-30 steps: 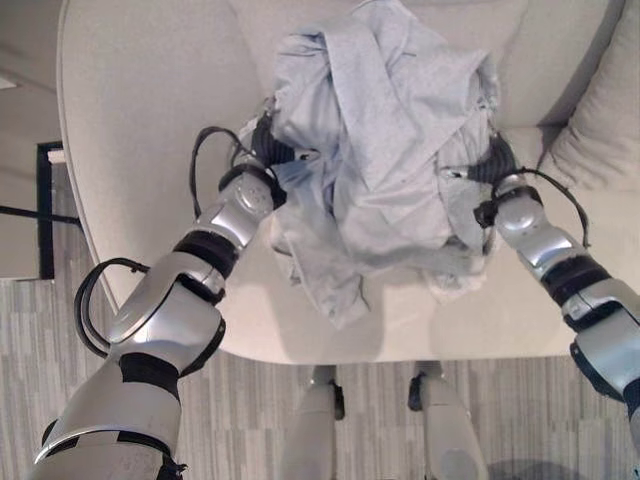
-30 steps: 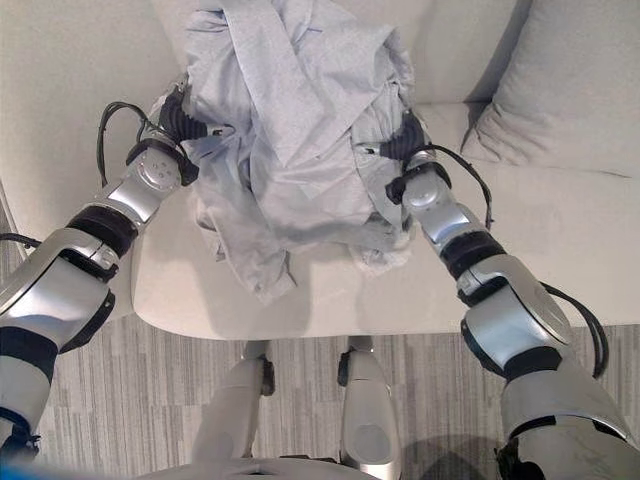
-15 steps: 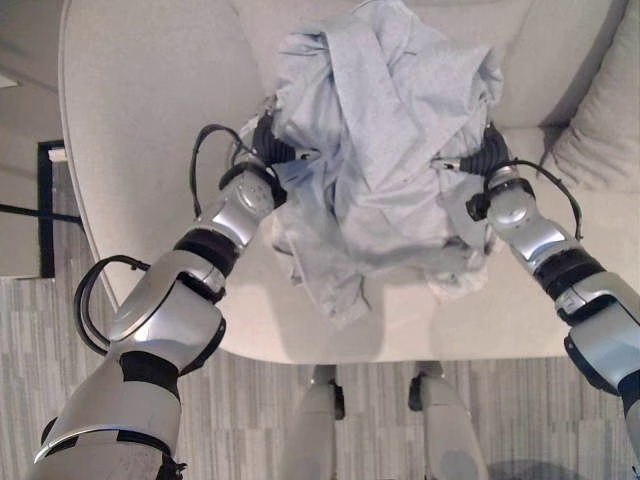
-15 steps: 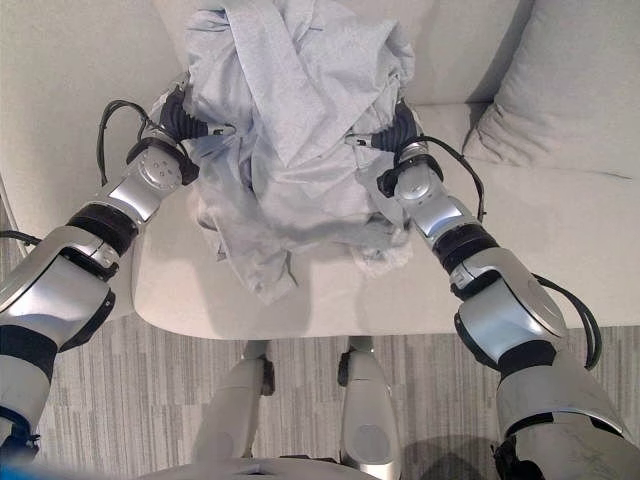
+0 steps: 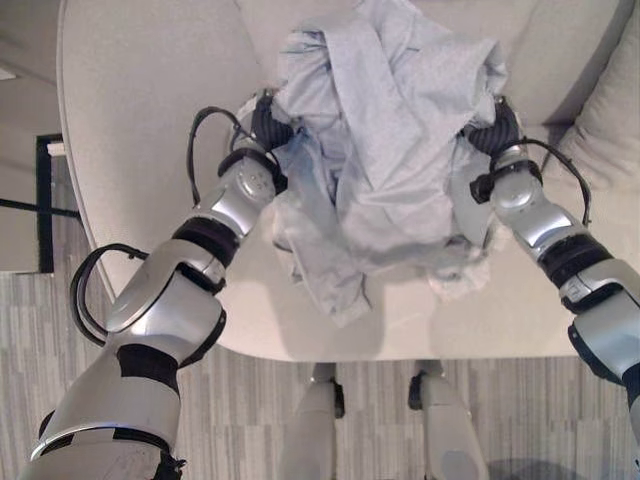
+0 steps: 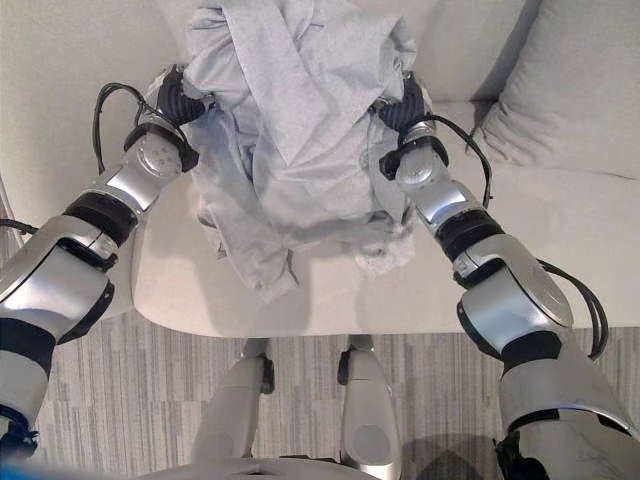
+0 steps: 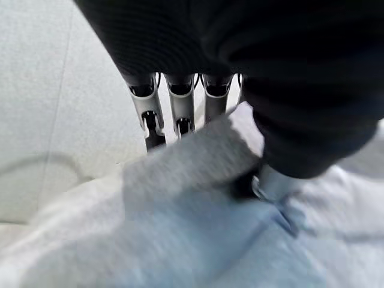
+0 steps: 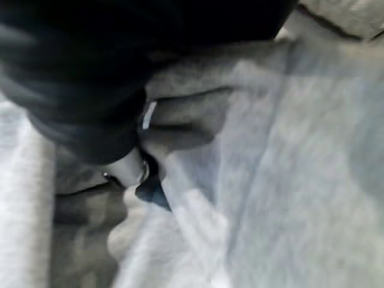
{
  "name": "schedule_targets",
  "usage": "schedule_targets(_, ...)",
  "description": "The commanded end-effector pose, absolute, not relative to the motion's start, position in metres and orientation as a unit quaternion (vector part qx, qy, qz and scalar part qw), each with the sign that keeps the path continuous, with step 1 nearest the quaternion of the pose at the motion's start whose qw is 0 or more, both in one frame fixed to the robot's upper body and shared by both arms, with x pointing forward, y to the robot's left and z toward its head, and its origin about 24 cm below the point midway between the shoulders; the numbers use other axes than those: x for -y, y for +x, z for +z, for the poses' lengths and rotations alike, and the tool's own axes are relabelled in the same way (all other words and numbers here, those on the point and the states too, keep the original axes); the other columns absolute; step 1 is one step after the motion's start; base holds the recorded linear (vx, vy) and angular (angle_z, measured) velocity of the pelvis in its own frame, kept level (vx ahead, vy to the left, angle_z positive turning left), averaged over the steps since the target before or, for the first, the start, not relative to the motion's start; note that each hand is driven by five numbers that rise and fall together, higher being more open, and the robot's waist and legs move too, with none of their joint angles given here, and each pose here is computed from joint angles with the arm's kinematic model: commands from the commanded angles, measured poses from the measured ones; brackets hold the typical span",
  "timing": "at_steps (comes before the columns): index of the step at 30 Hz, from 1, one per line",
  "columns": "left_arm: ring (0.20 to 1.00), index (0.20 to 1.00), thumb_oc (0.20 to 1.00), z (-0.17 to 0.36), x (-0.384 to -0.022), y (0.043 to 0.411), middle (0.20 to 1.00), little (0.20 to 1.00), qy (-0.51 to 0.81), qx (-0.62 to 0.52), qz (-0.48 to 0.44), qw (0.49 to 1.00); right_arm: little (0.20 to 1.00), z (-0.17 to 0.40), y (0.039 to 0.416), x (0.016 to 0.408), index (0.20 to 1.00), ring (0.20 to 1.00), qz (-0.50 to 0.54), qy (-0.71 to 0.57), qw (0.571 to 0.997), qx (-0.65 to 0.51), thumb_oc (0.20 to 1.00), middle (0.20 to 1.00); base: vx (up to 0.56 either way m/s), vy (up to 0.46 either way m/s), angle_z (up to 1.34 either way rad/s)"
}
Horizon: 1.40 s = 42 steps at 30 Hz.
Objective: Hang the clothes on the sofa on the clothes rack.
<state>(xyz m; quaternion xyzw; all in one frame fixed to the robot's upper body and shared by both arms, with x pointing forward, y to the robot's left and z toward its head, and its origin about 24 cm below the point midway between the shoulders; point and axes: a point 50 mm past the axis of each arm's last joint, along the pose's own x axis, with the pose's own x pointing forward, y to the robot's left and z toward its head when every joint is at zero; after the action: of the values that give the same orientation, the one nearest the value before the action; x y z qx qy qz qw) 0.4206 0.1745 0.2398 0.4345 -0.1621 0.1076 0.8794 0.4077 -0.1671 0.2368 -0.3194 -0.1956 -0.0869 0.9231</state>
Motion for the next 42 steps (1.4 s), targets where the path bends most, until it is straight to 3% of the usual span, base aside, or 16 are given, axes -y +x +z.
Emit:
schedule_targets(1,0.200,0.200,0.200,0.273,-0.150,0.422,0.200,0.200,0.429,0.217,0.102,0.871,0.200,0.279,0.402,0.155,0.200,0.200,-0.098,-0.300,0.906,0.283,0.200,0.200,0.00,0.000,0.00)
schedule_targets(21,0.200,0.200,0.200,0.287,-0.114,0.407,0.200,0.200,0.387,0.321,0.094,0.859,0.200,0.296,0.364,0.157,0.200,0.200,-0.142,-0.266,0.862,0.409,0.200,0.200,0.01,-0.004,0.00)
schedule_targets(42,0.200,0.200,0.200,0.315,-0.140,0.380,0.200,0.200,0.359,0.418,0.157,0.819,0.200,0.299,0.346,0.164,0.200,0.200,-0.156,-0.279,0.835,0.447,0.200,0.200,0.08,-0.058,0.05)
